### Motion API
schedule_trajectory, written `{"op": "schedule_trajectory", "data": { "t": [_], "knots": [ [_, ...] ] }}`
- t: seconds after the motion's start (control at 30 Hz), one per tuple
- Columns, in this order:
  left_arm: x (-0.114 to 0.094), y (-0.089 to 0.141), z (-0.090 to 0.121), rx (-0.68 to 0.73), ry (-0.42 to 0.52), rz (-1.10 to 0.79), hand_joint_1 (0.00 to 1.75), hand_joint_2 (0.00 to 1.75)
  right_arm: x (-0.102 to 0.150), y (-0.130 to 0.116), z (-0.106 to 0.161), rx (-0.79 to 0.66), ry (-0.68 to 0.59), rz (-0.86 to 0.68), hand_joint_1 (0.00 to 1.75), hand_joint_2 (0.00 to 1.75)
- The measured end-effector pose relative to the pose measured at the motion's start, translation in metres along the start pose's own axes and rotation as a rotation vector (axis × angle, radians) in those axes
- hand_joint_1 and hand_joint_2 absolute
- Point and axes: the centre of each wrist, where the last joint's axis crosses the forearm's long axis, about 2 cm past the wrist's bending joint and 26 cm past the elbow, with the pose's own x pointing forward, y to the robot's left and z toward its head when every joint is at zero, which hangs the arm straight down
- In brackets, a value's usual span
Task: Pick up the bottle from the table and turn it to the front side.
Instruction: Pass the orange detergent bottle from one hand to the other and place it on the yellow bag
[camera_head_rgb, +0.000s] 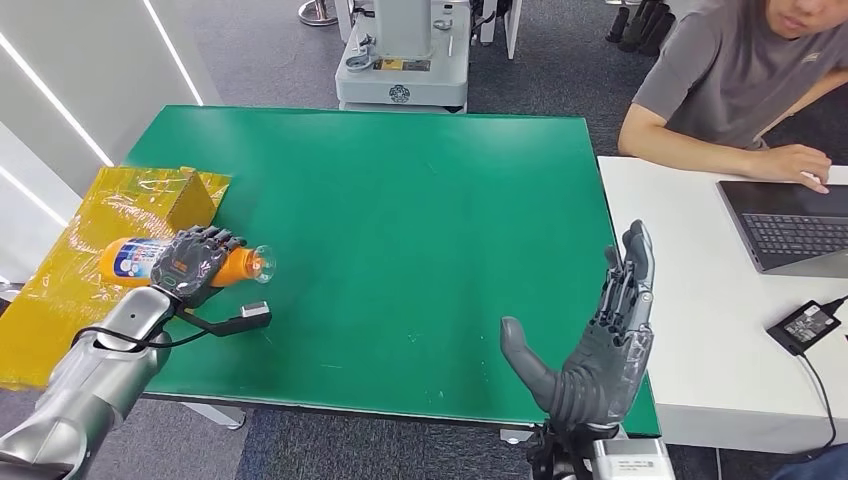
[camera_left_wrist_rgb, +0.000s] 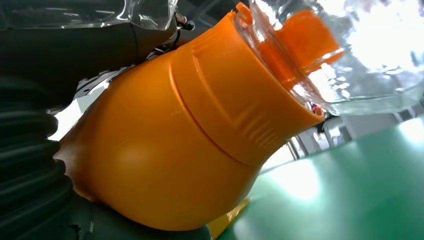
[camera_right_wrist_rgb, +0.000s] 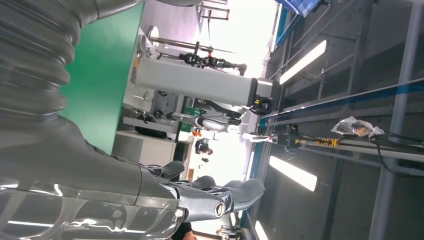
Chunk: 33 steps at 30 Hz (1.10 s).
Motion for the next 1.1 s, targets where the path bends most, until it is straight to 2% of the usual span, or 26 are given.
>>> {"op": "schedule_trajectory", "data": {
  "t": [0.37, 0.53, 0.77, 0.8, 0.93, 0.97, 1.1],
  "knots": [
    [-0.023, -0.023, 0.033, -0.149, 0.024, -0.004, 1.75, 1.75, 0.0, -0.001, 0.008, -0.008, 0.007, -0.007, 0.0, 1.75],
    [-0.031, -0.027, 0.044, -0.15, 0.004, -0.051, 1.75, 1.75, 0.0, -0.001, 0.009, -0.005, 0.011, -0.018, 0.0, 1.75],
    [-0.03, -0.029, 0.049, -0.124, -0.024, -0.111, 1.71, 1.75, 0.0, 0.001, 0.011, 0.004, 0.013, -0.03, 0.0, 1.75],
    [-0.03, -0.029, 0.049, -0.12, -0.027, -0.115, 1.64, 1.75, -0.001, 0.001, 0.011, 0.004, 0.012, -0.029, 0.0, 1.75],
    [-0.03, -0.029, 0.049, -0.117, -0.031, -0.129, 0.07, 1.75, -0.001, 0.0, 0.012, 0.007, 0.01, -0.026, 0.0, 1.75],
    [-0.029, -0.029, 0.049, -0.117, -0.029, -0.135, 0.0, 1.75, -0.001, 0.0, 0.012, 0.007, 0.01, -0.026, 0.0, 1.75],
    [-0.028, -0.029, 0.048, -0.12, -0.008, -0.15, 0.0, 1.75, -0.001, 0.0, 0.011, 0.008, 0.011, -0.028, 0.0, 1.75]
  ]
}}
